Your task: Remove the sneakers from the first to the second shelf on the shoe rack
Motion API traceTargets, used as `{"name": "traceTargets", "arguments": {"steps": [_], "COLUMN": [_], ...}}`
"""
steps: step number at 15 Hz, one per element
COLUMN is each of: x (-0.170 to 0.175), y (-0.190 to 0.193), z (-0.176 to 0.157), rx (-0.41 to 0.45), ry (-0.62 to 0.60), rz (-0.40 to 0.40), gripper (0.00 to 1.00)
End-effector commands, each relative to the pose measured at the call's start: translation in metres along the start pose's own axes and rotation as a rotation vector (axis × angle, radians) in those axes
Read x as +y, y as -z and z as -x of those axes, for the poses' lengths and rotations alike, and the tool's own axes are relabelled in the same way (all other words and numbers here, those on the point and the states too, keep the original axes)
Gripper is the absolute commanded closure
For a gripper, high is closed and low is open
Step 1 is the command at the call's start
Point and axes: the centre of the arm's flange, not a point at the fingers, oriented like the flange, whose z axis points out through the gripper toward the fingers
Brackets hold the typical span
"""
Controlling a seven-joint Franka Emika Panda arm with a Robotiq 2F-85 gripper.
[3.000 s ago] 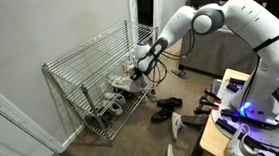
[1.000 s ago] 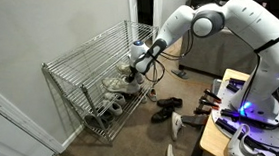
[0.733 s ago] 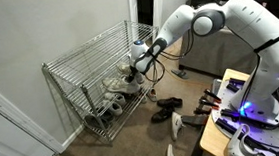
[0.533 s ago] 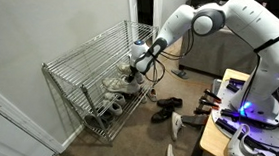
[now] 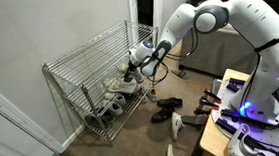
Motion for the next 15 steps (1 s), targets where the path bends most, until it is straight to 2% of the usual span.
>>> {"name": "traceTargets", "arguments": {"steps": [1,5,8,10,11,15], "x": [0.001,0.006,0.012,0.016,-0.004,-0.026], "y": [0.027,0.039,0.053,0.066,0.078,0.111], "z": [0.001,-0.004,-0.004,0.000,0.021,0.055], "rx": [0.065,0.081,0.028,-0.044,-0.105,-0.302], "ry": [0.031,0.030,0.017,0.016,0.012,0.003], "rz": [0.018,0.028,0.022,-0.023,-0.051,-0.081], "gripper": [0.00,0.00,0.00,0.00,0.00,0.00]}}
